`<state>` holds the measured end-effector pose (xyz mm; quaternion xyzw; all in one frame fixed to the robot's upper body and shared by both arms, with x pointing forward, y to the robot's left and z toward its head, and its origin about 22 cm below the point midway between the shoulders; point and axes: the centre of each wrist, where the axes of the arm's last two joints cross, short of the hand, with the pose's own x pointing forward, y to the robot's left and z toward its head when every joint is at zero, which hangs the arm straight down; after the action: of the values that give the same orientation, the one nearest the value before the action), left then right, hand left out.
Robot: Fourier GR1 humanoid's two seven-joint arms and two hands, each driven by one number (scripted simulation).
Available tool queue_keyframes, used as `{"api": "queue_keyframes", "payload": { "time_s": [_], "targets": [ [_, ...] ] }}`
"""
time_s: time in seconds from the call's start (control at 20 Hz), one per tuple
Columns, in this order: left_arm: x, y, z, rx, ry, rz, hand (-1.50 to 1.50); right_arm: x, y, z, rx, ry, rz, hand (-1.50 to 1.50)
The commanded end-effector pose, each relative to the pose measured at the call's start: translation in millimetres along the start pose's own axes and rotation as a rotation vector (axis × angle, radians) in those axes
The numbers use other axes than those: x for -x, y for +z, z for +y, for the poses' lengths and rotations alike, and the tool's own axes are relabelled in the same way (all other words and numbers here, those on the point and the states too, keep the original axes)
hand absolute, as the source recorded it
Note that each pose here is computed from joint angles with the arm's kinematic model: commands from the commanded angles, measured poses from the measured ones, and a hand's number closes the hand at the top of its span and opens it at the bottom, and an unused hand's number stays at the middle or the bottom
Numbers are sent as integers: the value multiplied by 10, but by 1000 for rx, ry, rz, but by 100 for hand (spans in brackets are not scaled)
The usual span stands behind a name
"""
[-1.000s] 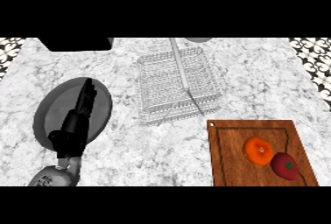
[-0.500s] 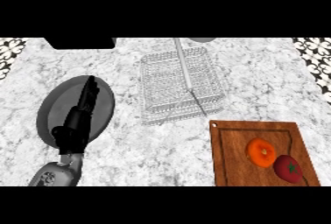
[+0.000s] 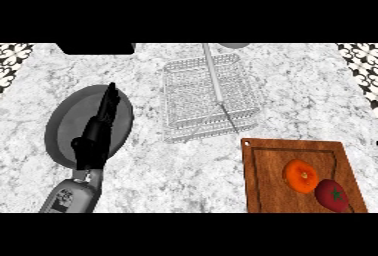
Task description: Pick the squash from the cutting board and place it in the tiered basket
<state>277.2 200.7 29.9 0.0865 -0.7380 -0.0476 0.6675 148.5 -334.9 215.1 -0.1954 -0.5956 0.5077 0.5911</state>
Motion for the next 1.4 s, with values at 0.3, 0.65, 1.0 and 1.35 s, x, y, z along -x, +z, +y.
{"api": "queue_keyframes", "payload": {
  "time_s": [0.3,0.65,1.0,1.35],
  "targets": [
    [73,53,16,5,-7,2,0,-145,-1,205,-122,61,127,-150],
    [-51,-13,101,18,1,15,0,-5,-240,176,-105,141,178,-150],
    [39,45,-67,2,5,-3,0,-34,-306,271,-119,207,197,-150],
    [7,97,115,0,4,17,0,19,-329,588,-112,326,92,-150]
  ]
}}
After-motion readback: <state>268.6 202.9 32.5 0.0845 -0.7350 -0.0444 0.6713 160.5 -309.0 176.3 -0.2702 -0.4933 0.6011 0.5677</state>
